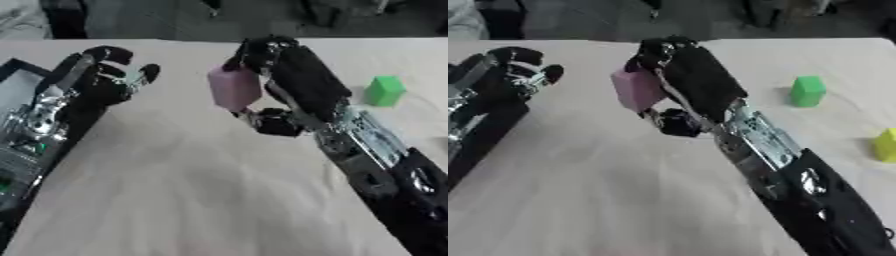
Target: Pick up the objects with one hand, pass them to the other hand, and then place them into the box on the other side of the table.
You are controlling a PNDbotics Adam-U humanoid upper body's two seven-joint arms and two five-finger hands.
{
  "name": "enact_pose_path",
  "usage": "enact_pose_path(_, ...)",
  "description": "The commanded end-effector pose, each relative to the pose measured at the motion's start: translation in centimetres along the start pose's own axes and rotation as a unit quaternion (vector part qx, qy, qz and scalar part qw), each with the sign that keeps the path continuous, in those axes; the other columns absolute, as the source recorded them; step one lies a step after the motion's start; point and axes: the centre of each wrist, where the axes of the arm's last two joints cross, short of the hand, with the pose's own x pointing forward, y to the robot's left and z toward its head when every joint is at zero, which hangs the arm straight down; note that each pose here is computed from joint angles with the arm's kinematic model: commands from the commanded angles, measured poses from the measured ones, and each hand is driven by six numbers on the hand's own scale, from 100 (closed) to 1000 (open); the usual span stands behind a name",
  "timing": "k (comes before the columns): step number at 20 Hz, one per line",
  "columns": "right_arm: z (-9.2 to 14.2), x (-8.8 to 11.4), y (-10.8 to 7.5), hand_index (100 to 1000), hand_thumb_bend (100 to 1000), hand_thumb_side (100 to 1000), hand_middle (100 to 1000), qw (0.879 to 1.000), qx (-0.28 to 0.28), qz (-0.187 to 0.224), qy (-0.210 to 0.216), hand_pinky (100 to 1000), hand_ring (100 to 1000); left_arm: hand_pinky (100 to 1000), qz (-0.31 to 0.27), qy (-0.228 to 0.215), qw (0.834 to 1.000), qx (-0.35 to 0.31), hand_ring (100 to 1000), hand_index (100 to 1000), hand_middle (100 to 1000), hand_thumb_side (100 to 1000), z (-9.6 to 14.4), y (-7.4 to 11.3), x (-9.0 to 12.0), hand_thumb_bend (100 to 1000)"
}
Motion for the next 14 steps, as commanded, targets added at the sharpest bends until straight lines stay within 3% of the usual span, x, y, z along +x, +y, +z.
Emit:
enact_pose_path(1, -0.9, 0.5, -0.3, 576, 264, 100, 524, 0.999, -0.028, 0.017, -0.013, 667, 598, 839, -0.017, -0.029, 0.999, -0.016, 778, 830, 771, 545, 0.3, 0.4, 1.5, 538)
enact_pose_path(8, -1.7, 1.6, 0.9, 571, 283, 100, 519, 0.998, -0.044, 0.028, -0.029, 627, 586, 850, -0.023, -0.072, 0.994, -0.076, 786, 836, 778, 552, 0.9, 0.5, 3.4, 540)
enact_pose_path(14, -2.2, 2.4, 1.9, 568, 285, 100, 517, 0.998, -0.054, 0.025, -0.039, 616, 584, 856, -0.021, -0.079, 0.990, -0.117, 790, 840, 782, 554, 1.1, 0.4, 4.2, 542)
